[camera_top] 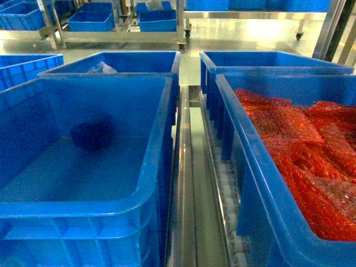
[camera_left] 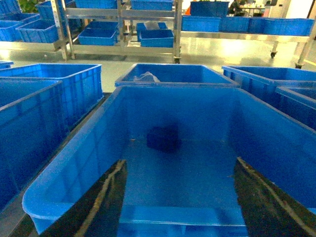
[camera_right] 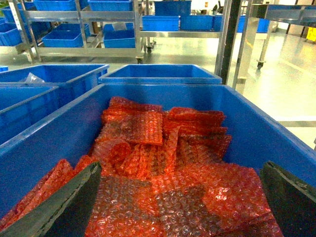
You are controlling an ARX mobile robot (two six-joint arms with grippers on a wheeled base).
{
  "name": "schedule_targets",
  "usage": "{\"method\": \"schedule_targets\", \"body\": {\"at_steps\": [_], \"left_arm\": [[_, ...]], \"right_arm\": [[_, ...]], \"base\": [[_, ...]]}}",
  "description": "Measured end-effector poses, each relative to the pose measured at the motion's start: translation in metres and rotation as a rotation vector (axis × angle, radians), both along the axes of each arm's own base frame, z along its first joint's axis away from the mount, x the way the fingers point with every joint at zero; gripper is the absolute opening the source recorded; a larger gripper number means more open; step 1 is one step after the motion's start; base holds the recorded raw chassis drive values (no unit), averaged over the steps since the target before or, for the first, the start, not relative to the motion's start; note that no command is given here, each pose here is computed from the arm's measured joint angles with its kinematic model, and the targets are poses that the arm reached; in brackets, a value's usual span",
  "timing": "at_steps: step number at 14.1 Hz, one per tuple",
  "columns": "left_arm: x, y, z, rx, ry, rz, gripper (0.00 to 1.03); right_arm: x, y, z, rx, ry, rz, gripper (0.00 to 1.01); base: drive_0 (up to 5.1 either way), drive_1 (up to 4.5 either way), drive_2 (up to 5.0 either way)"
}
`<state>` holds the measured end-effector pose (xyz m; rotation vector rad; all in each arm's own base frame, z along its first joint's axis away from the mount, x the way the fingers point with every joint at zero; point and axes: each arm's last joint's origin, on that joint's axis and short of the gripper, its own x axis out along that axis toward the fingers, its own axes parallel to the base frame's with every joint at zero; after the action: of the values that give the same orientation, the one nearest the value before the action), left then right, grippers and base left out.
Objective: Pick blue part to blue bin on bottom shelf
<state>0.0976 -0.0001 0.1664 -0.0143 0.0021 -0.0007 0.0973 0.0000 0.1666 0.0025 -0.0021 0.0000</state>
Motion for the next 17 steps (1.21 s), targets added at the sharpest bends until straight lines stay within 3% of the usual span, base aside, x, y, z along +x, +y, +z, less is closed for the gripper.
{"method": "schedule_targets", "body": {"at_steps": [3,4,17], "left_arm": [[0.0000,0.0000,0.0000,0.000,0.000,0.000,0.95],[0.0000,0.0000,0.0000,0.001,0.000,0.000,0.99],[0.0000,0.0000,0.0000,0.001,0.000,0.000,0.98]], "right_arm": [[0.0000,0.0000,0.0000,0.000,0.000,0.000,0.98],[0.0000,0.0000,0.0000,0.000,0.000,0.000,0.98],[0.0000,0.0000,0.0000,0.000,0.000,0.000,0.98]], "base": [[0.0,0.00,0.0],[0.0,0.00,0.0],[0.0,0.00,0.0]]}}
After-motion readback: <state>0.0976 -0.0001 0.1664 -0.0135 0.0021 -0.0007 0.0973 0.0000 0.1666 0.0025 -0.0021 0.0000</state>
